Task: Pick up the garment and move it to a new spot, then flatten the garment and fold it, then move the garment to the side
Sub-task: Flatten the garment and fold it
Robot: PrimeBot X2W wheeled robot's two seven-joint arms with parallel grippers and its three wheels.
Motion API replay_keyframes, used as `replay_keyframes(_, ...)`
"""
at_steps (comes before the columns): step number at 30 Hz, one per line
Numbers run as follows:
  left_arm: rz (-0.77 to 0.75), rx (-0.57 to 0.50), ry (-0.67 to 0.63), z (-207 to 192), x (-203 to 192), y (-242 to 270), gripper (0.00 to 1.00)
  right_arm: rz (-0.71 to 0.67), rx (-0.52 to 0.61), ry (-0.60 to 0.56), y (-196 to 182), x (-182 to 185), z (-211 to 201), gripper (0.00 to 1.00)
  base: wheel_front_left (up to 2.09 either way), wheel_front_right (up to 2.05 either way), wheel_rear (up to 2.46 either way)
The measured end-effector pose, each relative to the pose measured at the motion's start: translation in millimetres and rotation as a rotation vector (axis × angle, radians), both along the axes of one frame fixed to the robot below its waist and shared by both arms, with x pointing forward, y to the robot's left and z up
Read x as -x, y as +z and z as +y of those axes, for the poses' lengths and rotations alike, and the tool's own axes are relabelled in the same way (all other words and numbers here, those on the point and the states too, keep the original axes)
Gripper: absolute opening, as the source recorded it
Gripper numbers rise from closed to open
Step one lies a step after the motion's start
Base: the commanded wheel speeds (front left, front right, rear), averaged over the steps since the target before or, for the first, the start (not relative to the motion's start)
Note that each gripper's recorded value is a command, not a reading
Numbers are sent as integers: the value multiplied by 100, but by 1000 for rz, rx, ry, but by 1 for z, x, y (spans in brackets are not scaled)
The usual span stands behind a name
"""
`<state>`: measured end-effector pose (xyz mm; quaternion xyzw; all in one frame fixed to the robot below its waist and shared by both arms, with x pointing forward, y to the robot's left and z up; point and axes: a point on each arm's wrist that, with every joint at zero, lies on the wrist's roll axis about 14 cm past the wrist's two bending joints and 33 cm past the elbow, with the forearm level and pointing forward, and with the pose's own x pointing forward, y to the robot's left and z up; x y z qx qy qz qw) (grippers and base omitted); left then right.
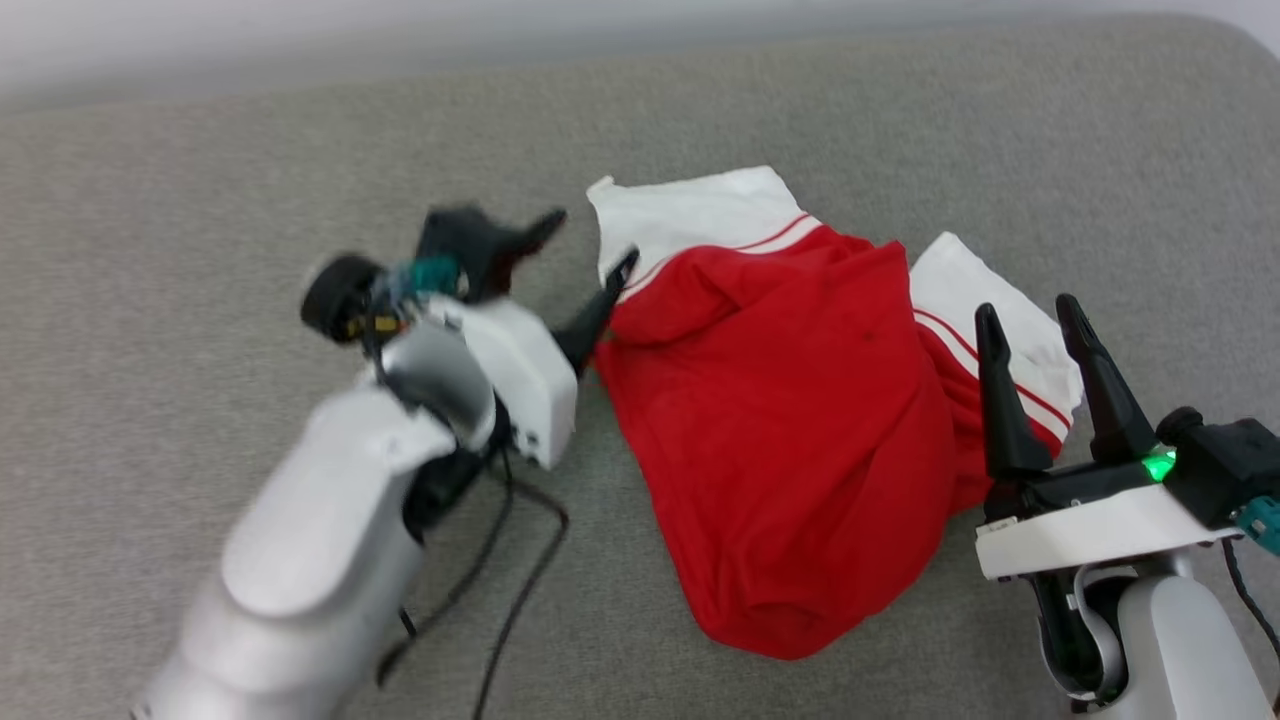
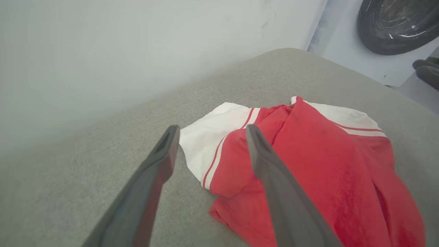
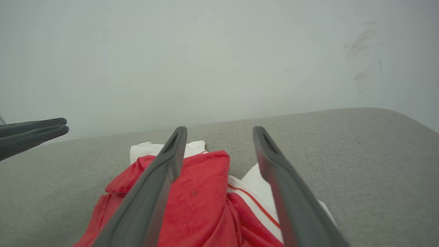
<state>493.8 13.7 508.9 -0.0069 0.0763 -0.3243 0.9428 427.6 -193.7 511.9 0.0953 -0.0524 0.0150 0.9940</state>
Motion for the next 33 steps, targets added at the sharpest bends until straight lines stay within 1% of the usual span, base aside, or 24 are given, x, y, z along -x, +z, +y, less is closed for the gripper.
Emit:
replay_keyframes(2, 51, -51, -43, -8, -18, -3, 100, 12, 4, -3, -5, -3, -1, 100, 0, 0, 0)
replay_keyframes(6, 244, -105, -88, -17, -48, -22, 100, 33, 13, -7, -15, -8, -3, 100, 0, 0, 0)
replay_keyframes(9, 346, -217, -95, -12, -70, -41, 100, 46, 19, -22, -21, -10, -9, 100, 0, 0, 0)
replay_keyframes(11, 441, -232, -88, -10, -80, -55, 100, 58, 19, -31, -26, -9, -12, 100, 0, 0, 0)
replay_keyframes(13, 502, -253, -85, -11, -88, -66, 100, 69, 21, -38, -31, -9, -14, 100, 0, 0, 0)
replay_keyframes(18, 565, -261, -63, -17, -110, -80, 100, 99, 22, -63, -41, -7, -23, 100, 0, 0, 0)
replay_keyframes(21, 586, -303, -64, -19, -113, -95, 100, 115, 14, -75, -48, -6, -27, 100, 0, 0, 0)
replay_keyframes(29, 633, -428, -90, -18, -106, -131, 100, 126, 0, -83, -53, -8, -29, 100, 0, 0, 0)
replay_keyframes(32, 634, -455, -105, -19, -104, -135, 100, 128, -9, -89, -54, -8, -31, 100, 0, 0, 0)
replay_keyframes(33, 637, -466, -113, -20, -103, -137, 43, 128, -11, -93, -54, -7, -32, 100, 0, 0, 0)
